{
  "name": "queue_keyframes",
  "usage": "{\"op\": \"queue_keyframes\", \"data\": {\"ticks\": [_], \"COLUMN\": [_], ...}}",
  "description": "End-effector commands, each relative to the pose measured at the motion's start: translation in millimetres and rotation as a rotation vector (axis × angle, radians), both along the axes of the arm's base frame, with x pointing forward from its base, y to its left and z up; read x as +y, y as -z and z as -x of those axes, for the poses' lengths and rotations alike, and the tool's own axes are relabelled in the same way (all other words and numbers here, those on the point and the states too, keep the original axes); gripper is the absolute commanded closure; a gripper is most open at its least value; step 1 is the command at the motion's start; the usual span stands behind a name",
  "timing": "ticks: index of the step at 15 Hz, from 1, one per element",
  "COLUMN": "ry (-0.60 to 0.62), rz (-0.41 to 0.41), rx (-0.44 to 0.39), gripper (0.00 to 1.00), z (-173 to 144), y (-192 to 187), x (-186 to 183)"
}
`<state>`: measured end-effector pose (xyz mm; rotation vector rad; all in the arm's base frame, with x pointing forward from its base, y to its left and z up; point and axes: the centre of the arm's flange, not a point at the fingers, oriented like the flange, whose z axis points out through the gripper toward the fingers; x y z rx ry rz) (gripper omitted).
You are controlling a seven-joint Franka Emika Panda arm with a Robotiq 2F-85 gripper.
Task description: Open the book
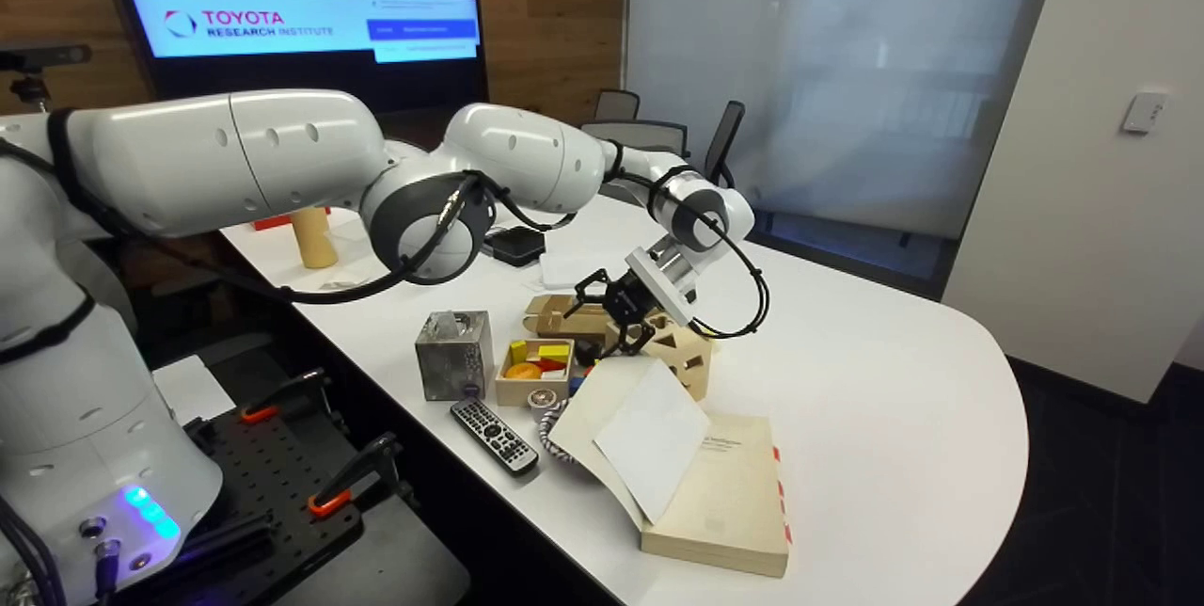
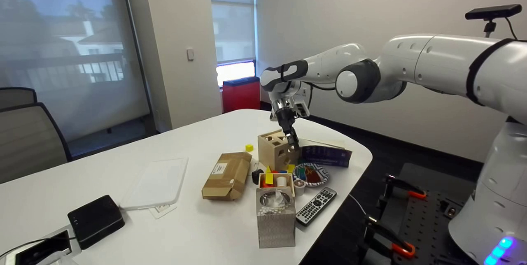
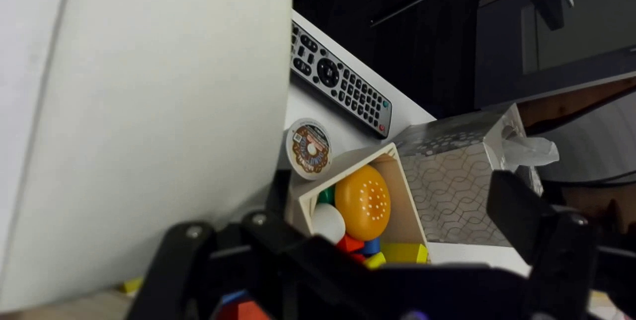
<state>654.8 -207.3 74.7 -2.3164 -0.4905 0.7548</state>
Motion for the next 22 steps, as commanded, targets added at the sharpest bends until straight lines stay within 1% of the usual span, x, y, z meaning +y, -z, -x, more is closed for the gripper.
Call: {"op": "queue_keyframes", "data": {"ticks": [1, 3, 5, 7, 11, 17, 19, 22], "ry": [0.019, 0.022, 0.030, 0.052, 0.155, 0.358, 0.429, 0.541], "rz": [0.058, 0.079, 0.105, 0.157, 0.292, 0.471, 0.531, 0.622], "rx": [-0.012, -0.021, -0.051, -0.105, -0.243, -0.406, -0.453, -0.499], "gripper": [0.00, 0.00, 0.00, 0.00, 0.00, 0.00, 0.00, 0.00], "z": [56, 49, 41, 31, -2, -44, -55, -68], "y": [-7, -9, -17, -26, -53, -105, -120, -143], "x": [53, 68, 83, 96, 114, 133, 137, 139]}}
